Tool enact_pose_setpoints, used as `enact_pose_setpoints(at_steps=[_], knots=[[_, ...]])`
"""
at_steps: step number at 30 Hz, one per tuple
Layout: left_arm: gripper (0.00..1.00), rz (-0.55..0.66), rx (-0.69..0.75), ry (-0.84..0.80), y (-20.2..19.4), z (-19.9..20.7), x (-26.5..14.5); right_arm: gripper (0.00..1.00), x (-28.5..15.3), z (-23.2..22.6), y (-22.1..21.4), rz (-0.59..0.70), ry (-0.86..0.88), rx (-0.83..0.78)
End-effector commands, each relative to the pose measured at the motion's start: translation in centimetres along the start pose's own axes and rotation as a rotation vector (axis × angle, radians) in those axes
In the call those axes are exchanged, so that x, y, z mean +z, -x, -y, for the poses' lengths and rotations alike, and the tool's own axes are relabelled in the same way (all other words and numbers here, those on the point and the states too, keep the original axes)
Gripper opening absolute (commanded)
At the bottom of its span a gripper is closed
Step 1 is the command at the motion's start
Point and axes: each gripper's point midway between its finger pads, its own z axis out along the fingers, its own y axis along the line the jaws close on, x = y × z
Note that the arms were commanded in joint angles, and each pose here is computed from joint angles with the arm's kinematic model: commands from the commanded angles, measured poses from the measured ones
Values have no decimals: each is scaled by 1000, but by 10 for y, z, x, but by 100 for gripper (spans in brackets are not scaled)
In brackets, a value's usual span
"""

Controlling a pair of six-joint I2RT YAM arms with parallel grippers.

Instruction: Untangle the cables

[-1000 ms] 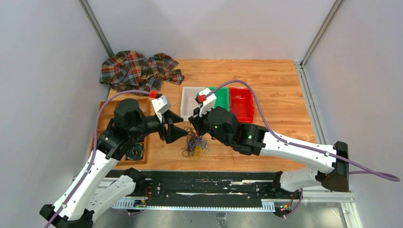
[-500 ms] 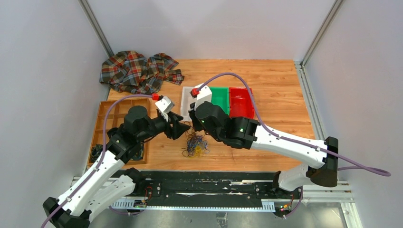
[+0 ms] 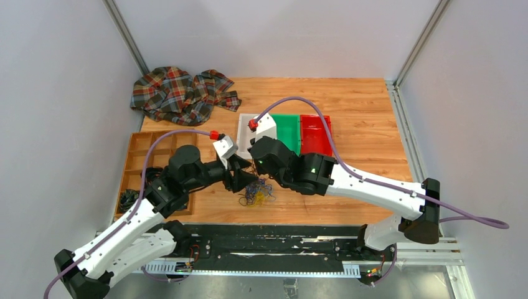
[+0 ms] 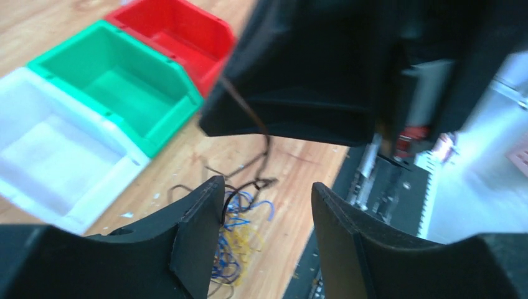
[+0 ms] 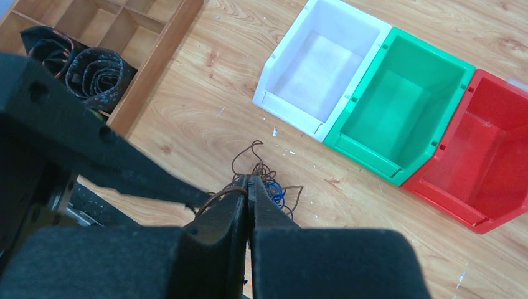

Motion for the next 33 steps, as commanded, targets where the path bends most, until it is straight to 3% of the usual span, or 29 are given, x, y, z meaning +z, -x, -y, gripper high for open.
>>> enact_pose_setpoints(at_steps=[1, 6, 18, 26, 29, 33], knots=[[55, 107, 34, 230, 24, -40, 0, 1, -8, -2, 9, 20, -16, 12], [50, 128, 35, 405, 28, -70, -9, 1, -13, 0, 10, 25, -10, 21], [50, 183, -48, 386, 50, -59, -14, 1, -13, -6, 2, 17, 36, 30], [67, 180, 87, 357, 73, -54, -16, 0, -15, -15, 6, 39, 91, 48], [68, 162, 106, 331, 69, -51, -14, 1, -16, -19, 8, 47, 115, 50], [62, 159, 144, 342, 68, -55, -13, 1, -18, -26, 9, 54, 160, 58]])
